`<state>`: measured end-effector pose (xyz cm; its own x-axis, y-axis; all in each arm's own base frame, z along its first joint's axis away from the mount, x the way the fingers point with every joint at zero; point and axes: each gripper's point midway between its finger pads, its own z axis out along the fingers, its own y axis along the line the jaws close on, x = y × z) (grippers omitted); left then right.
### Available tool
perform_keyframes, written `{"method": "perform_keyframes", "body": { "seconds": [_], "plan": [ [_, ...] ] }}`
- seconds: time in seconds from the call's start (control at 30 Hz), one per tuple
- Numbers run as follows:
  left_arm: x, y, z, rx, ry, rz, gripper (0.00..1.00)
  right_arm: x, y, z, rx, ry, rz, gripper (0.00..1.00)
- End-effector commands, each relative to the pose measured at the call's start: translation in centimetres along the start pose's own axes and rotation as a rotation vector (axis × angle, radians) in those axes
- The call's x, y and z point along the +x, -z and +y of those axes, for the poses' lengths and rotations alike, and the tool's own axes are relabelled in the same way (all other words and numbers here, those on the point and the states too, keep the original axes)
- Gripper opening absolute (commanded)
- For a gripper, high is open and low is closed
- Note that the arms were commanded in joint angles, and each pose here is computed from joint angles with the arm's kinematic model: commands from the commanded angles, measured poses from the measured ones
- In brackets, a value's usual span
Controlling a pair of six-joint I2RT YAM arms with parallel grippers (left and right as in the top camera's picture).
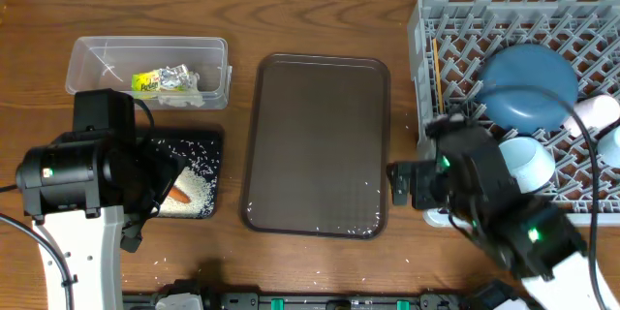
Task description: Sort waste into correct bins and load items into the dishwasher rack
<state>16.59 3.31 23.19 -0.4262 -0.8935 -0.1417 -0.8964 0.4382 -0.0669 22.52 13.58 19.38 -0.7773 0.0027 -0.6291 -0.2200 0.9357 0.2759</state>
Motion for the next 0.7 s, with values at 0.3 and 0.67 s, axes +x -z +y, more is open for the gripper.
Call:
{"method": "perform_keyframes", "body": {
  "seconds": [0.3, 0.67],
  "plan": [
    [0.0, 0.0, 0.5, -0.02, -0.008, -0.001, 0.98, 2.1, 3.0, -1.0, -0.219, 0.129, -0.504, 0.99],
    [0.0, 0.0, 0.5, -0.02, -0.008, -0.001, 0.98, -0.8, 3.6, -4.6, -0.133, 0.08, -0.819, 0.99]
  ]
}}
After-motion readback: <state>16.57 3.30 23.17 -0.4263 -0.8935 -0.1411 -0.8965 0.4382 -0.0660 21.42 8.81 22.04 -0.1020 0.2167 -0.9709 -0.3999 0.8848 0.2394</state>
